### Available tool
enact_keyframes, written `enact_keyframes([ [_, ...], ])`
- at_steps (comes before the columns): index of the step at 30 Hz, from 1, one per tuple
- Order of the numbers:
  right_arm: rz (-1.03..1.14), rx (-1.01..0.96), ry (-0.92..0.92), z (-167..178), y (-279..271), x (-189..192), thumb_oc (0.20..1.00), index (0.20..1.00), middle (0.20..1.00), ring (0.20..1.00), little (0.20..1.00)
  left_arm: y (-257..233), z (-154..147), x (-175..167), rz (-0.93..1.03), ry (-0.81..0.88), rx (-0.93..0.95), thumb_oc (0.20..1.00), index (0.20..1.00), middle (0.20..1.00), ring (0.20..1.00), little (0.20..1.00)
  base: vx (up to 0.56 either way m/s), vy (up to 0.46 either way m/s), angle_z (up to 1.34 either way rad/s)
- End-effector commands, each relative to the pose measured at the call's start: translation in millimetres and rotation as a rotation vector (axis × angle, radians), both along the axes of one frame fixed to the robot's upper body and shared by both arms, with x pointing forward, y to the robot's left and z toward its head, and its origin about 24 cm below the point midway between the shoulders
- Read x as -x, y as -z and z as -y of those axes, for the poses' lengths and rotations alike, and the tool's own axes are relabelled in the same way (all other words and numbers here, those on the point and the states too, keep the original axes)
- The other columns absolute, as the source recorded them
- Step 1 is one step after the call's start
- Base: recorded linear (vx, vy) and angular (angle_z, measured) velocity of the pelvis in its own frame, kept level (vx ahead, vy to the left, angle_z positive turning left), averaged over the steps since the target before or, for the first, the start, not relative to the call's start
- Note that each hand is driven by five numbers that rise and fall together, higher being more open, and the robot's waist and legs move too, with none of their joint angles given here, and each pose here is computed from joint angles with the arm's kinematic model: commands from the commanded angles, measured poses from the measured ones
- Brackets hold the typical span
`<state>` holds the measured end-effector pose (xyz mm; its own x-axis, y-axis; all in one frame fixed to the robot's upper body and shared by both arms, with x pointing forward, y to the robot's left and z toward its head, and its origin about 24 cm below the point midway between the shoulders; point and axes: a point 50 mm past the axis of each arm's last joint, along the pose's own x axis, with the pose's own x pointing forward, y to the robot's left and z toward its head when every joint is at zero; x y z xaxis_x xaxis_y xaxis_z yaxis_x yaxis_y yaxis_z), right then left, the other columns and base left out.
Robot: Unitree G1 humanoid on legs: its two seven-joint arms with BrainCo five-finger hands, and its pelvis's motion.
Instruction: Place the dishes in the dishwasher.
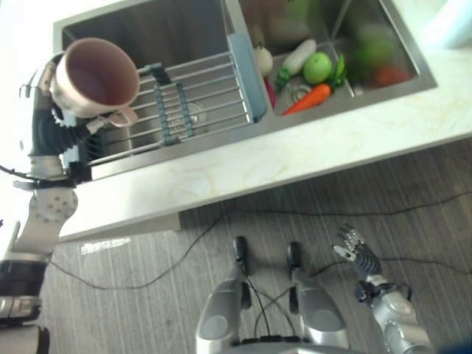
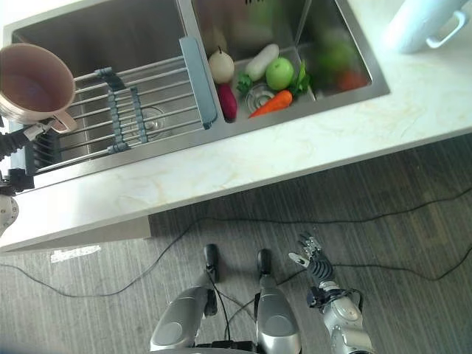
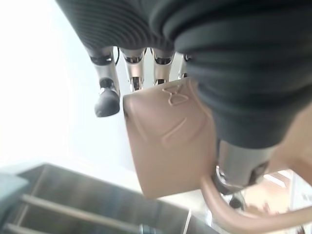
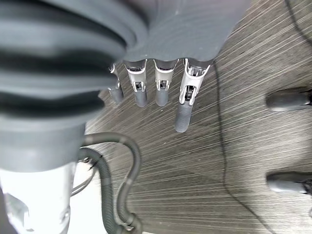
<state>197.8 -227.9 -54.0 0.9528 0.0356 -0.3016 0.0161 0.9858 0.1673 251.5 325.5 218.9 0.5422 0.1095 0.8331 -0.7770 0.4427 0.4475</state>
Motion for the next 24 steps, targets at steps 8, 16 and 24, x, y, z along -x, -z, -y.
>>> enact_keyframes([
  [8,-0.079,-0.009,0.005,-11.6,18.8,35.2,1.000,1.000,1.000,1.000,1.000,24.6,7.3,22.4,0.381,0.184,0.490,0.200,0.200,0.200,0.200,0.200,0.02,-0.042,0.01],
  [16,-0.165,-0.014,-0.009,-17.4,33.3,50.1,1.000,1.000,1.000,1.000,1.000,69.7,51.5,16.5,0.067,0.825,0.788,0.200,0.200,0.200,0.200,0.200,-0.01,-0.053,0.11],
  [24,-0.247,-0.022,0.014,-4.2,44.7,46.9,1.000,1.000,1.000,1.000,1.000,83.2,60.0,22.4,-0.083,0.878,0.781,0.200,0.200,0.200,0.200,0.200,-0.09,-0.122,0.26],
])
